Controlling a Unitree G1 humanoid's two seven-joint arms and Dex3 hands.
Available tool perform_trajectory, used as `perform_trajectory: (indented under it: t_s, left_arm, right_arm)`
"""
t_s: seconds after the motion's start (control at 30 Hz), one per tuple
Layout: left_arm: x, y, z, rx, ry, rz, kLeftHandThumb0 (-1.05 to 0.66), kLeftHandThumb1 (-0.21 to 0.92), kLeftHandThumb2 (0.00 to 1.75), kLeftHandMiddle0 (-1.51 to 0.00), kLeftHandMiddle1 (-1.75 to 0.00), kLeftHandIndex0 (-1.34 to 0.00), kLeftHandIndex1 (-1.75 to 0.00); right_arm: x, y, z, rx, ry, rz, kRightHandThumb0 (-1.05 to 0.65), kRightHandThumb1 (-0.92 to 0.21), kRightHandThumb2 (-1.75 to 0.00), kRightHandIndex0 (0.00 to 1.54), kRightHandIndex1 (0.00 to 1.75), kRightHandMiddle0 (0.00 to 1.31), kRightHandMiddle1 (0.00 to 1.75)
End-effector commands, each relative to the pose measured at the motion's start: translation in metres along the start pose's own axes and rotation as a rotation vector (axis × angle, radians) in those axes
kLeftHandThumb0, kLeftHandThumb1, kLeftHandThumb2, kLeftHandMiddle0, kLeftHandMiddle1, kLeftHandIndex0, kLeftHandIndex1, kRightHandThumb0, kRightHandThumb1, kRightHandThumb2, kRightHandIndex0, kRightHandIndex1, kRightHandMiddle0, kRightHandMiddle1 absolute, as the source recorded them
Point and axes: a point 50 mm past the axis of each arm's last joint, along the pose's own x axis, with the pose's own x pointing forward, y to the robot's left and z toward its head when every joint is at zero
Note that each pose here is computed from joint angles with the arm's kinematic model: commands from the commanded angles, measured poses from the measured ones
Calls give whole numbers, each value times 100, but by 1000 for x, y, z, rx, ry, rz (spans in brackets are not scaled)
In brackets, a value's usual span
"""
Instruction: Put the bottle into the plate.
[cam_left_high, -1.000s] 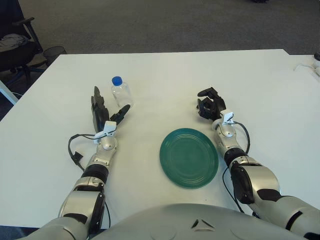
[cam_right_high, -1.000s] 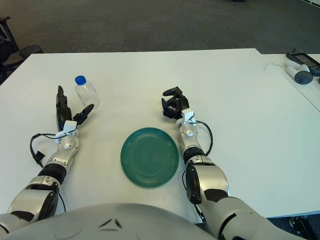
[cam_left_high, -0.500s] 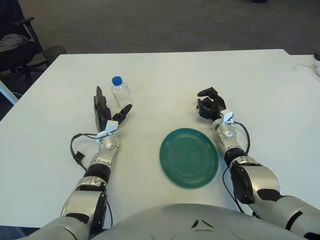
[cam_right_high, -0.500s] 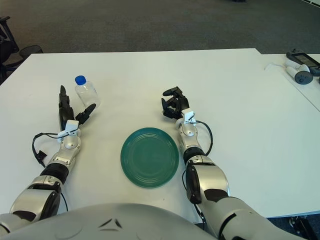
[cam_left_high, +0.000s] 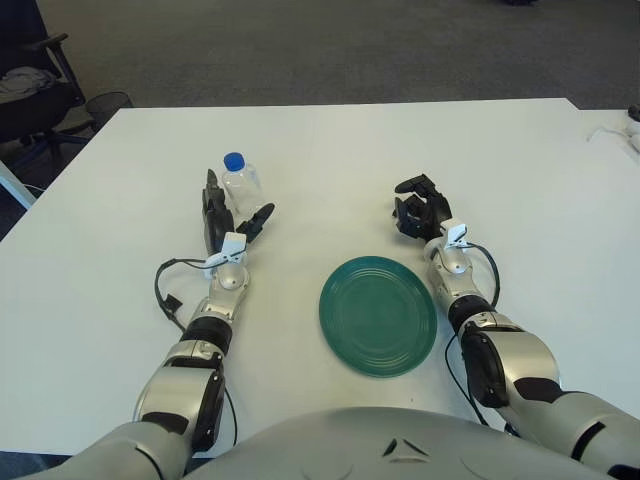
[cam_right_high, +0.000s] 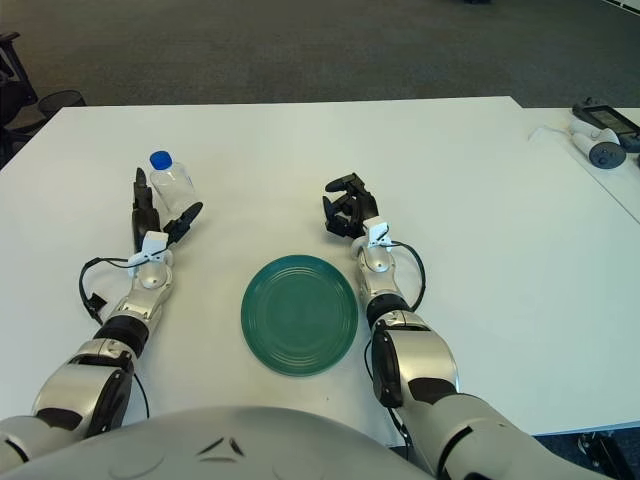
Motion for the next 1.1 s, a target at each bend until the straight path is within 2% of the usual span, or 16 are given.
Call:
perform_trajectory:
  t_s: [0.0, 0.43, 1.07]
  left_arm:
    - [-4, -1, -16, 17, 110, -17, -105, 90, 2, 0, 0, 0, 0]
    - [13, -9, -5, 8, 153, 10, -105, 89, 1, 0, 0, 0, 0]
    - [24, -11, 0, 1, 184, 34, -105, 89, 1, 0, 0, 0, 0]
  right_arm:
    - [-54, 7, -76, 35, 437, 0, 0, -56, -93, 51, 164, 37, 153]
    - [-55, 6, -77, 56, 444, -18, 0, -55, -92, 52, 163, 39, 151]
    - [-57, 5, -76, 61, 410, -15, 0, -55, -92, 52, 165, 40, 148]
